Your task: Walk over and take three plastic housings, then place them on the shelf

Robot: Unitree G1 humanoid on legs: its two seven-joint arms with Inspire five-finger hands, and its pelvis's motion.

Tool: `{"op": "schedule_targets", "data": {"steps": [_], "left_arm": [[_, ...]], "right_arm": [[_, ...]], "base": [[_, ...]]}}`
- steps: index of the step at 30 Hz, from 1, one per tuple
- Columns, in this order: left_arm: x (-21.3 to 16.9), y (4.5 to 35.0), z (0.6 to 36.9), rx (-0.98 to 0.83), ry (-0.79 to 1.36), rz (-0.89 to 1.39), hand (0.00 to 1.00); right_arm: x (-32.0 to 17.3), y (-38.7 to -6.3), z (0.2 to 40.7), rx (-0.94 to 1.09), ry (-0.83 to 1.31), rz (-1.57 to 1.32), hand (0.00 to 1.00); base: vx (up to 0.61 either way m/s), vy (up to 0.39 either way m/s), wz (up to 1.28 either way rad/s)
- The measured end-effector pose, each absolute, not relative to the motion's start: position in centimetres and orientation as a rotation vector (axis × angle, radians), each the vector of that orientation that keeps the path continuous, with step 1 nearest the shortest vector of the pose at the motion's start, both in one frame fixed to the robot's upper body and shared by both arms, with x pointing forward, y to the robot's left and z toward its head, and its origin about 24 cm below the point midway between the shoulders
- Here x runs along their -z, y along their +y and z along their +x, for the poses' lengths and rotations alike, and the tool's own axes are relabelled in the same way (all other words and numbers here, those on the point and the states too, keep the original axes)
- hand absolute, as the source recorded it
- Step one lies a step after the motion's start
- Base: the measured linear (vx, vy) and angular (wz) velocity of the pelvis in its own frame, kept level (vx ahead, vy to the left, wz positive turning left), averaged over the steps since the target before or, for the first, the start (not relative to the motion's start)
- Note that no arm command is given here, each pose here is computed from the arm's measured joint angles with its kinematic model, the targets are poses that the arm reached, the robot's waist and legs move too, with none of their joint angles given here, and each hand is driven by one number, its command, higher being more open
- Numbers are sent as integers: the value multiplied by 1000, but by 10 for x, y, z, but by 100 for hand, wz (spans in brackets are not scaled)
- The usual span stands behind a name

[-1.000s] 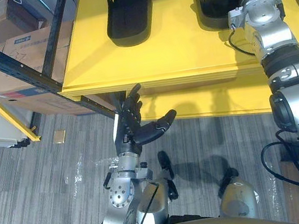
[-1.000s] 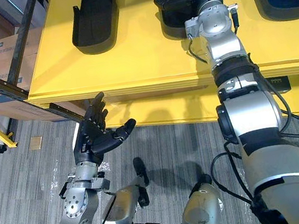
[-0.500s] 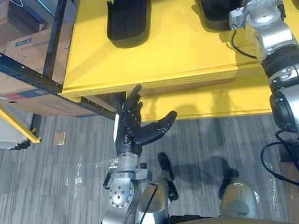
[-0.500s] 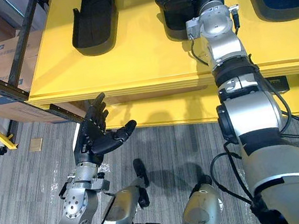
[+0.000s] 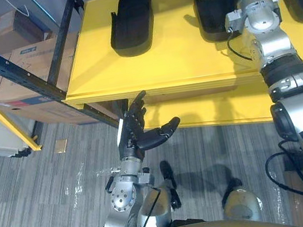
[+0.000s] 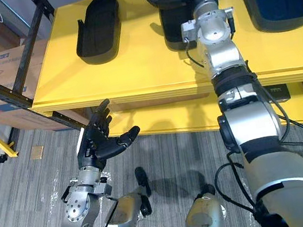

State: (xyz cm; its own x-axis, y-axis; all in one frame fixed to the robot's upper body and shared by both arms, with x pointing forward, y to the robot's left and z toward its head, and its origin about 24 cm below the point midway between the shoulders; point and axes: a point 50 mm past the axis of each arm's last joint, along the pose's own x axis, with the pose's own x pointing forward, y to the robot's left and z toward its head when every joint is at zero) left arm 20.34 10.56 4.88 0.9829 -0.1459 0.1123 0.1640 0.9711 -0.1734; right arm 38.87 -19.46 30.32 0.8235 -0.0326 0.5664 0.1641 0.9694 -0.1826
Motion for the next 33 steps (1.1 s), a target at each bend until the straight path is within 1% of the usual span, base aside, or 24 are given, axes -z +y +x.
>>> {"op": "schedule_targets", "data": {"steps": [3,5,6,8,9,11,12,14,15,17,18,20,21,22,23,24,25,27,29,30,31,33], "left_arm": [[-48,115,203,120,-103,-169,100],[-48,133,205,34,-112,-134,100],[-47,138,203,6,-115,-112,100],[-44,161,197,-113,-119,-52,100],[-43,166,195,-141,-120,-47,100],[-37,187,190,-260,-105,1,100],[-34,191,188,-291,-96,22,100],[-21,205,175,-424,-47,62,100],[-18,208,170,-461,-34,69,100],[-12,214,161,-569,-22,123,100],[-11,215,159,-588,-24,133,100],[-6,214,151,-645,-29,201,100],[-4,214,149,-658,-32,217,100],[0,214,146,-692,-29,244,100],[2,215,144,-710,-23,249,100],[14,219,134,-784,30,259,100],[17,220,133,-797,44,260,100],[39,223,114,-871,167,254,100],[62,222,94,-922,313,215,100],[69,221,88,-931,355,205,100],[86,218,74,-929,461,178,100],[103,214,64,-890,568,173,100]], "right_arm": [[-312,-189,362,57,-755,-199,100],[-311,-196,332,51,-880,-184,100],[-307,-201,324,59,-899,-182,100],[-287,-232,292,133,-942,-217,100],[-282,-241,285,156,-942,-231,100],[-261,-273,258,254,-905,-247,100],[-254,-280,251,279,-887,-252,100],[-219,-299,224,363,-787,-257,100],[-209,-302,218,385,-757,-256,100],[-171,-306,198,487,-632,-285,100],[-160,-305,194,504,-592,-283,100],[-119,-300,175,596,-422,-297,100],[-108,-298,170,618,-380,-295,100],[-87,-295,162,675,-300,-258,100],[-76,-294,159,710,-261,-233,100],[-39,-293,146,836,-113,-166,100],[-32,-292,143,859,-85,-154,100],[11,-285,120,956,109,-84,100],[47,-271,99,958,297,-38,100],[56,-267,95,947,344,-28,100],[79,-257,85,899,471,-5,100],[102,-245,78,847,597,27,100]], "base": [[81,-25,-6],[79,-33,-12],[61,-26,-13],[74,-5,-15],[58,28,-22],[10,43,-38],[-11,41,-39],[-5,30,-32],[20,19,-35],[22,7,-41],[22,-5,-33],[44,-20,-13],[88,-38,-3],[65,-25,-3],[126,-24,-5],[74,-6,-5],[111,-6,-6],[102,1,-9],[75,22,-19],[14,32,-20],[0,19,-10],[4,10,-2]]}}
